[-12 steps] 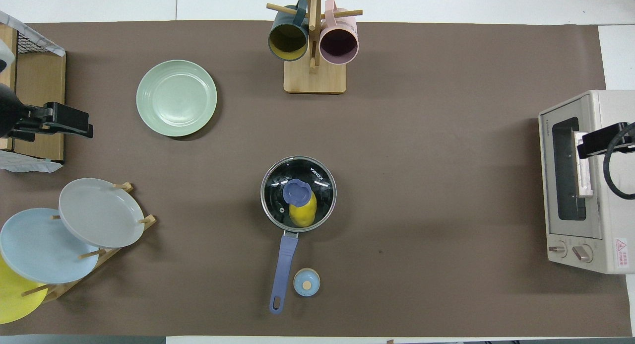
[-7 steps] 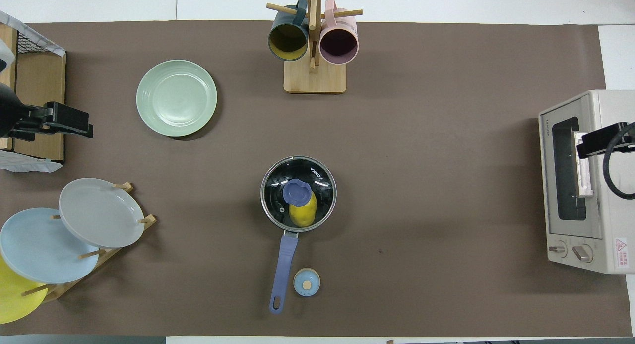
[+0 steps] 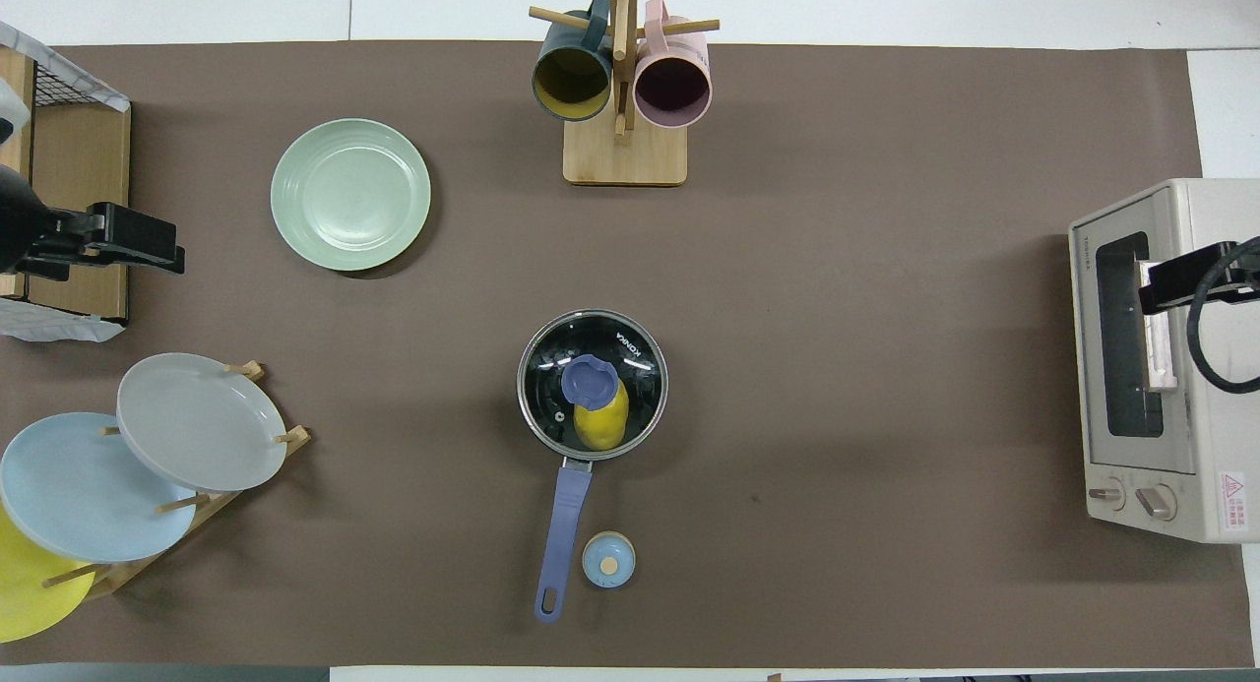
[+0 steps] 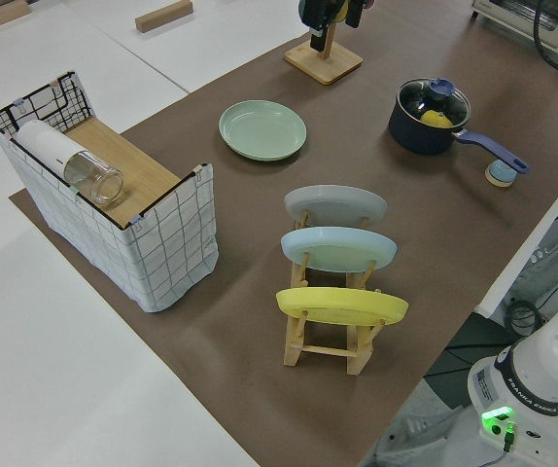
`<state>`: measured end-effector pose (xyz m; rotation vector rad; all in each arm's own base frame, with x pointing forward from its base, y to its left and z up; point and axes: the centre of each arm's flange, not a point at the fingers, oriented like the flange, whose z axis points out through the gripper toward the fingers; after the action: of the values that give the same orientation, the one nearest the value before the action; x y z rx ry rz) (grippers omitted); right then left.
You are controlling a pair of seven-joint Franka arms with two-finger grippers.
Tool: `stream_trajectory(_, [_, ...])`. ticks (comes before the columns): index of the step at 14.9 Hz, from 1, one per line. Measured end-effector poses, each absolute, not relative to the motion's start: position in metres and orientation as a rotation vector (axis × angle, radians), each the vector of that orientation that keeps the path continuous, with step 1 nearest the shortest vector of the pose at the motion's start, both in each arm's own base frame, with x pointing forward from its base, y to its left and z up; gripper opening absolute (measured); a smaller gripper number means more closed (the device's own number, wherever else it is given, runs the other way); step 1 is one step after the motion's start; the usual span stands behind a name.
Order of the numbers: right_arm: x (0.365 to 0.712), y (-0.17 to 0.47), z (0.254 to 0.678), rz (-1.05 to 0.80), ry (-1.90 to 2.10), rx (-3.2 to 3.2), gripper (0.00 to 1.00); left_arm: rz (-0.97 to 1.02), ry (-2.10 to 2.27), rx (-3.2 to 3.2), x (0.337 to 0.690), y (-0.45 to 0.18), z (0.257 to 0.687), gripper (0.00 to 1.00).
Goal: Transfer potato from pot to plate
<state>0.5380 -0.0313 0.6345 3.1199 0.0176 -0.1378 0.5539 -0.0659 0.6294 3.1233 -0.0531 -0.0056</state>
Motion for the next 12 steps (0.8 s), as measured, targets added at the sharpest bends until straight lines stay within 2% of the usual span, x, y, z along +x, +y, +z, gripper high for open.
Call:
stream_trajectory(6, [0.537, -0.022, 0.639, -0.112, 0.034, 3.148, 1.00, -0.006, -0.053, 3.123, 0.554, -0.066, 0.629, 1.00])
stream_trajectory(12, [0.539, 0.025, 0.635, -0.093, 0.160, 3.150, 1.00, -0.006, -0.053, 3.123, 0.554, -0.066, 0.629, 1.00])
